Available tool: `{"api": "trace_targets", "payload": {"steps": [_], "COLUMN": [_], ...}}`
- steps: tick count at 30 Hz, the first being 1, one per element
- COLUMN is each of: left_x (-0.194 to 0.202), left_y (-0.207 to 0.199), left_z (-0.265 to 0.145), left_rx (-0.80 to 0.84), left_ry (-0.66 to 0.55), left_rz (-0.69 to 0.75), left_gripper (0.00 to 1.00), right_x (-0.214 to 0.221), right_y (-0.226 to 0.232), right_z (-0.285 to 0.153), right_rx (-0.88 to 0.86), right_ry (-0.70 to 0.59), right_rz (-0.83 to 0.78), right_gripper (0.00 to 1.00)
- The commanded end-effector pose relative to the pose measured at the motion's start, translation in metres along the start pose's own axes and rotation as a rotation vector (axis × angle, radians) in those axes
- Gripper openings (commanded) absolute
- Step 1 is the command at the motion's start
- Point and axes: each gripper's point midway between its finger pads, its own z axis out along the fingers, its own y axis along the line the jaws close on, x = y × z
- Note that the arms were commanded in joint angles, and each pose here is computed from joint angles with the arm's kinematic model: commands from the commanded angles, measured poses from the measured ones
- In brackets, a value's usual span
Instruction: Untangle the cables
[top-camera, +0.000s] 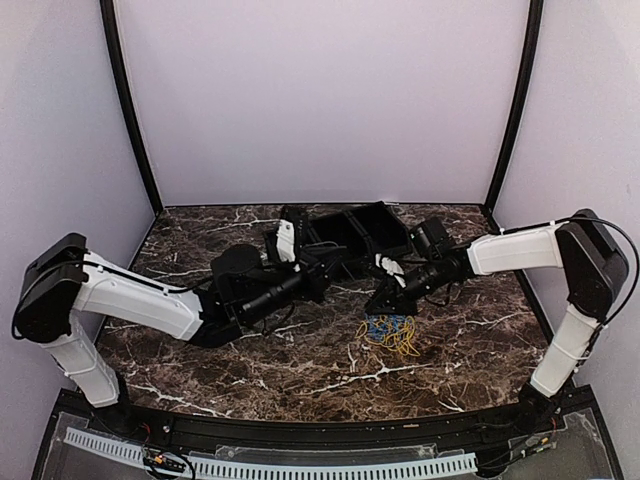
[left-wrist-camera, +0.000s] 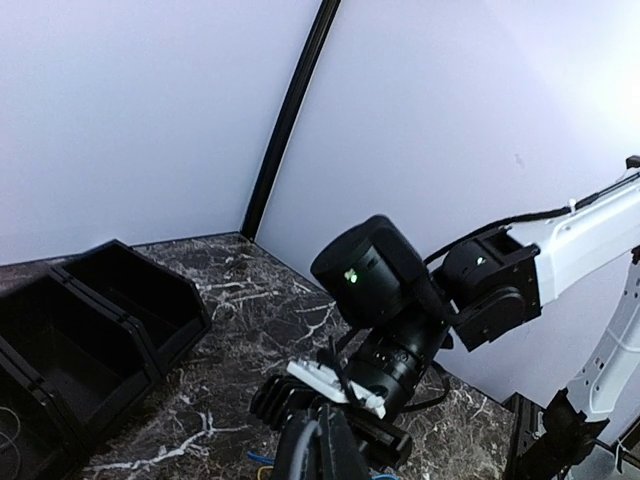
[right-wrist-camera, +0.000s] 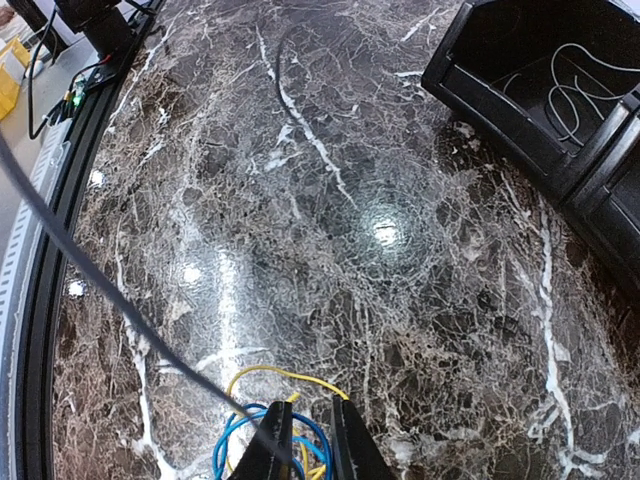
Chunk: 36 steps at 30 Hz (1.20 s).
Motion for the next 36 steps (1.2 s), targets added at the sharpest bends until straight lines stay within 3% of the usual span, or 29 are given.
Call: {"api": "trace_targets", "payload": {"steps": [1, 7, 11, 16, 23, 30, 36], "left_x": [-0.081, -0.162, -0.185, -0.171, -0.144, -0.126, -0.128], "left_y": [-0.013, -0.008, 0.004, 0.028, 0.056, 0.086, 0.098], "left_z": [-0.035, -0.086, -0.107, -0.106, -0.088, -0.058, -0.033], "left_rx": [-0.026, -0.172, -0.260, -0.331, -0.382, -0.343, -0.280], "left_ry": [-0.142, -0.222, -0.203, -0.090, 0.056, 0.166, 0.148], "left_rz": [0.103, 0.261, 0.286, 0.213, 0.084, -0.146, -0.175], "left_gripper": [0.00, 0.00, 0.00, 0.00, 0.00, 0.00, 0.00], "right_x": [0.001, 0.003, -0.002, -0.038, -0.095, -0.116, -0.101], "right_y": [-0.006, -0.007, -0.004, 0.000, 0.014, 0.025, 0.022], "right_z": [0.003, 0.006, 0.003, -0.019, -0.078, -0.124, -0.142], "right_rx": [0.029, 0.025, 0.014, 0.019, 0.075, 0.071, 0.134], "right_ry": [0.007, 0.020, 0.010, -0.031, -0.145, -0.182, -0.179], "right_rz": [0.005, 0.023, 0.026, -0.010, -0.115, -0.111, -0.077], "right_gripper": [0.16, 0.15, 0.16, 0.28, 0.55, 0.61, 0.62]}}
